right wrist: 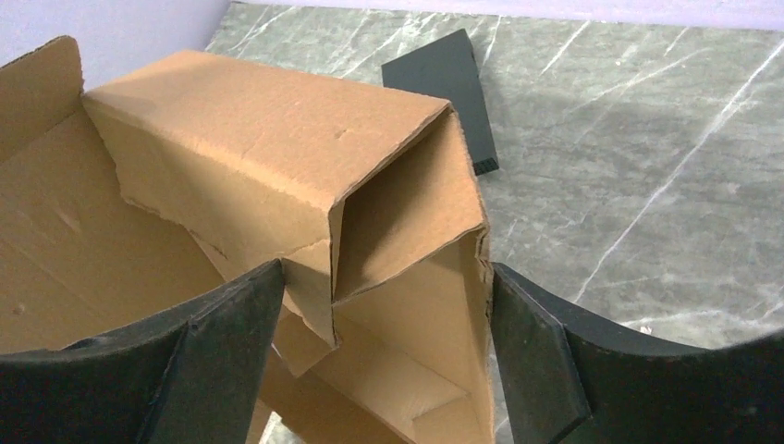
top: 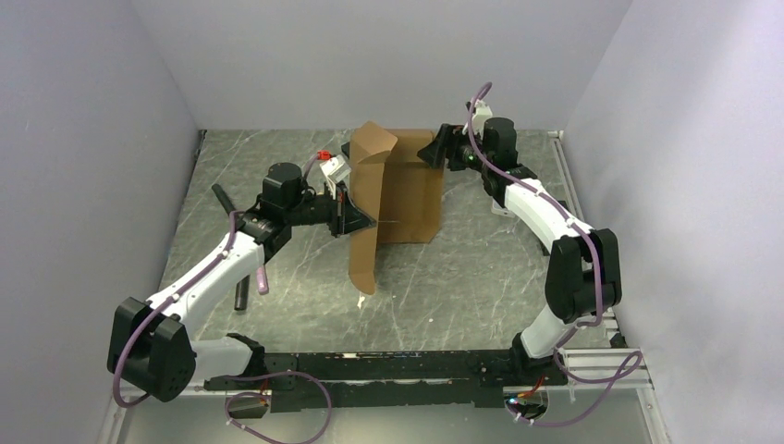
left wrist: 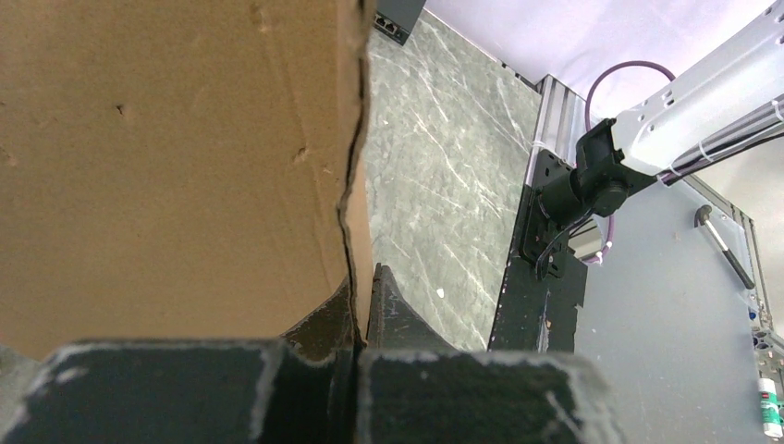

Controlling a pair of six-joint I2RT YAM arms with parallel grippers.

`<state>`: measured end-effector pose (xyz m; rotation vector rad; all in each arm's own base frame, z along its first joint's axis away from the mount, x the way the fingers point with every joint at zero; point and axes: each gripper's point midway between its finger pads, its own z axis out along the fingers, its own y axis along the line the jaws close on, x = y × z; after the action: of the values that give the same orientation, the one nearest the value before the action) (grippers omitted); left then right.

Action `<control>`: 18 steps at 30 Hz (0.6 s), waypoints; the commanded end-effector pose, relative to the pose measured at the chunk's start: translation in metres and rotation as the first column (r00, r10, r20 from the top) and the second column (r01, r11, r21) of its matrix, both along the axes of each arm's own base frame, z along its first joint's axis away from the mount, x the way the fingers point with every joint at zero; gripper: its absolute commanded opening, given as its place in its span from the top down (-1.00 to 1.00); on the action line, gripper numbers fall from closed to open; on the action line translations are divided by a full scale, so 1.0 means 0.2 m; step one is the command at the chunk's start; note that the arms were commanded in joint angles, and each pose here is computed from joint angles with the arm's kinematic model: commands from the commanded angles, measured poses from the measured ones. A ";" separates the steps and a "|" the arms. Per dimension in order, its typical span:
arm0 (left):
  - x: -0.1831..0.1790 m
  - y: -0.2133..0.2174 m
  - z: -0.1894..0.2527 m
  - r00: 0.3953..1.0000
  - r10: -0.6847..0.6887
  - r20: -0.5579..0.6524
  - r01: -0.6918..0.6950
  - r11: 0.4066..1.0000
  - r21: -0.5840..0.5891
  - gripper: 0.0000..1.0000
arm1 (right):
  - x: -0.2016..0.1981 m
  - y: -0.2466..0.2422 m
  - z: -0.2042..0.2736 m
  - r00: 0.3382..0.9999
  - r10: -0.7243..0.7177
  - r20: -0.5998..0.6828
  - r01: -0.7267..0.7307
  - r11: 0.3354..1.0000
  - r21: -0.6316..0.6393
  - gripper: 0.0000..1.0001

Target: Fold the paper box

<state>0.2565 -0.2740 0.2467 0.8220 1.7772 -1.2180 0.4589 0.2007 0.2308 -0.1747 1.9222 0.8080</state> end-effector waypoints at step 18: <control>0.00 0.01 0.13 0.996 0.013 0.085 -0.010 0.999 -0.036 1.00 | -0.09 -0.04 0.22 0.980 0.168 0.111 -0.174 0.984 0.048 -0.82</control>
<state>0.2581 -0.2720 0.2496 0.8081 1.7736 -1.1962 0.4524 0.1840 0.2404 -0.1966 1.9069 0.9115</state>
